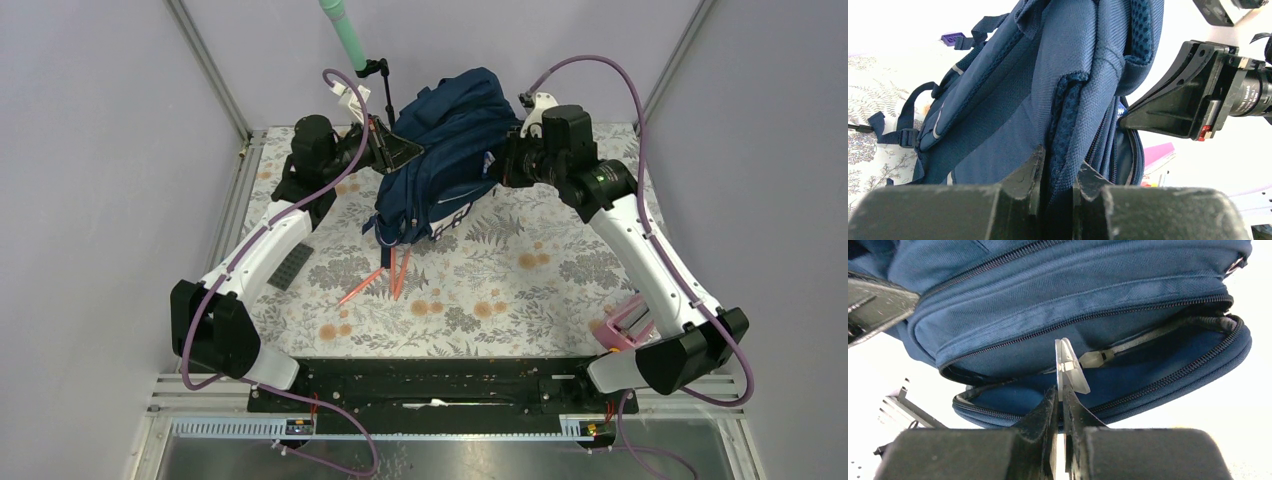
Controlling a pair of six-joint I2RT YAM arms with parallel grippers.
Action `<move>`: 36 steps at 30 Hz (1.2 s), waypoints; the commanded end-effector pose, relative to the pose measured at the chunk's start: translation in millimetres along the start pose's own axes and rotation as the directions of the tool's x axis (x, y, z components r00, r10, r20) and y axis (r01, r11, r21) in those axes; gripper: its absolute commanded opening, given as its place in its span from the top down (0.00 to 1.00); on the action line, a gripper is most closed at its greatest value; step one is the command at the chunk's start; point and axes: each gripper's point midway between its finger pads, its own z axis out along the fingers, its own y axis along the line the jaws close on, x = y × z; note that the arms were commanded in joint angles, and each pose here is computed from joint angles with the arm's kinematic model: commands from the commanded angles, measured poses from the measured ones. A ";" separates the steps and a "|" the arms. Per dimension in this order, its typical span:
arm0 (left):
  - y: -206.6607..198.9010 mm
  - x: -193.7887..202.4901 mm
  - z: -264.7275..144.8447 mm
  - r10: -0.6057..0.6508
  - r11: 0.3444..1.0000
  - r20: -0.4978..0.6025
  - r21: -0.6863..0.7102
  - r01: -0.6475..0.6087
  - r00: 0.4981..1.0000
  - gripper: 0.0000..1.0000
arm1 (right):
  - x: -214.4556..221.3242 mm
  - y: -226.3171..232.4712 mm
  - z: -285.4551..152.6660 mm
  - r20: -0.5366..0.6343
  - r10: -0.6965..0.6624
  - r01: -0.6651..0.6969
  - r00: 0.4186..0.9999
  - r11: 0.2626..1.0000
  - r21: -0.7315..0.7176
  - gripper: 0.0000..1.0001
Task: Pack the student bag
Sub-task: Place the personal item in the student bag.
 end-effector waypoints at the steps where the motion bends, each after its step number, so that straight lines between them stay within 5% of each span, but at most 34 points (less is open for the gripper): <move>1: -46.3 -60.9 -16.5 0.115 0.986 0.191 0.097 -0.136 0.975 1.00 | 6.4 4.4 -12.6 -0.050 -0.030 0.030 0.998 1.000 -0.002 1.00; 2: -46.4 -61.0 -16.5 0.115 0.986 0.191 0.097 -0.135 0.975 1.00 | 4.4 6.3 -12.3 -0.051 -0.030 0.030 0.998 1.000 -0.008 0.98; 8: -46.8 -62.8 -15.8 0.115 0.986 0.194 0.097 -0.135 0.974 1.00 | -12.6 13.0 -18.2 -0.012 -0.039 0.039 0.999 0.999 -0.018 0.46; 13: -47.8 -69.2 -12.4 0.112 0.986 0.199 0.100 -0.134 0.974 1.00 | -28.8 7.8 -32.9 0.058 -0.014 0.011 0.998 0.999 0.043 0.24; 21: -46.2 -70.7 -10.2 0.110 0.987 0.198 0.096 -0.131 0.974 1.00 | -25.2 -26.0 -31.8 0.211 0.130 -0.169 0.969 0.969 0.179 0.15; 36: -40.3 -67.7 -7.8 0.149 0.983 0.178 0.078 -0.165 0.973 1.00 | -48.8 6.0 18.4 0.236 0.234 -0.235 0.943 0.972 -0.024 0.15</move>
